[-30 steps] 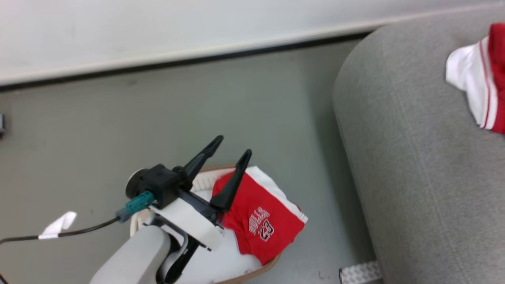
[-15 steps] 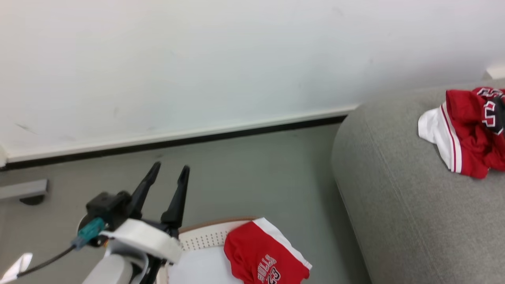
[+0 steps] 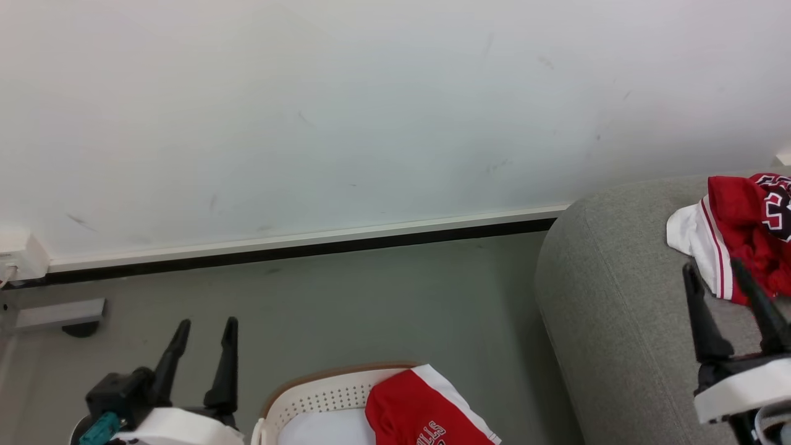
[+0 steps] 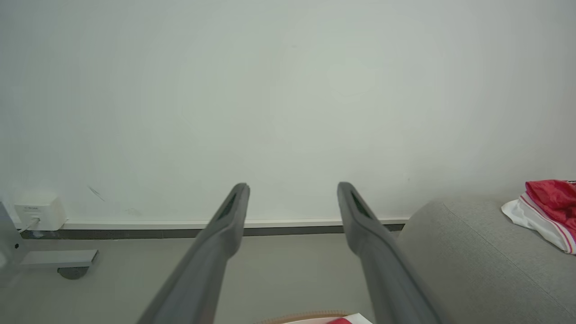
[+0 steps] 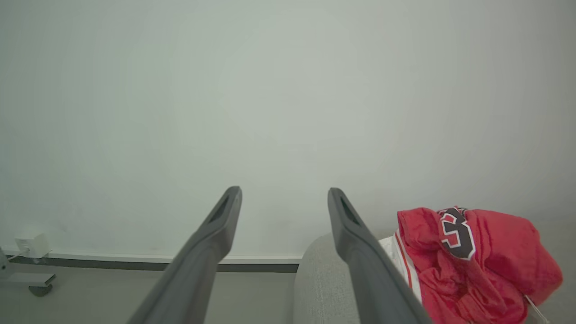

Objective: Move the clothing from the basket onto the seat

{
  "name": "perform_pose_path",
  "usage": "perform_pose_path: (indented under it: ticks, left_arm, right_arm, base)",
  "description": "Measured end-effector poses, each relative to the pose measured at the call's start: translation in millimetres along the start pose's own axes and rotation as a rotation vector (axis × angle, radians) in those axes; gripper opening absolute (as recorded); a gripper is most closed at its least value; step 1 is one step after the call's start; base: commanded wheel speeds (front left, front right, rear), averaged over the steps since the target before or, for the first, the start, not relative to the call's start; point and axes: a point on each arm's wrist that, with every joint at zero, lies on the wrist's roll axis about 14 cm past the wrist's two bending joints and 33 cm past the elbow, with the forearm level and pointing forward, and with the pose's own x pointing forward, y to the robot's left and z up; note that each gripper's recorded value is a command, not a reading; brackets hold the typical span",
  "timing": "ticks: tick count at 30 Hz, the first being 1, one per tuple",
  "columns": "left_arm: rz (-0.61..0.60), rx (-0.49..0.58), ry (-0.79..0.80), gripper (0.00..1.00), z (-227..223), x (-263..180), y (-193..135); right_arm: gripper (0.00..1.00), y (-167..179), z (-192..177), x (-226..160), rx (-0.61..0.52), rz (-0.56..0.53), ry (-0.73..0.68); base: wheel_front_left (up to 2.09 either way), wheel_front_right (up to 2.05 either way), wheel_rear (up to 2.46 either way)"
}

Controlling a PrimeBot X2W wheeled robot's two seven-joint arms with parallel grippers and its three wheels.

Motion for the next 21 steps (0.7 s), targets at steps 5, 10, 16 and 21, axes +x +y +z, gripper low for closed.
perform_pose_path:
  ticks: [5, 10, 16, 21]
  left_arm:
    - [0.052, 0.017, 0.014, 1.00, -8.6, -11.6, 10.2]
    - [0.059, 0.032, 0.027, 1.00, -15.2, -17.6, 13.2]
    - [0.058, 0.020, 0.039, 1.00, -22.1, -19.2, 11.4]
    - [0.054, 0.017, 0.049, 1.00, -26.6, -19.9, 10.3]
  right_arm:
    - [1.00, 23.2, -22.2, -21.7, 0.055, 0.000, 0.014]
    - [1.00, 35.7, -38.4, -32.8, 0.085, 0.001, 0.039]
    - [1.00, 46.3, -48.4, -37.3, 0.091, 0.014, 0.061]
    - [1.00, 47.6, -51.8, -37.2, 0.083, 0.024, 0.073]
  base:
    - [0.00, 0.00, 0.00]
    - [0.00, 0.00, 0.00]
    - [0.00, 0.00, 0.00]
    - [0.00, 0.00, 0.00]
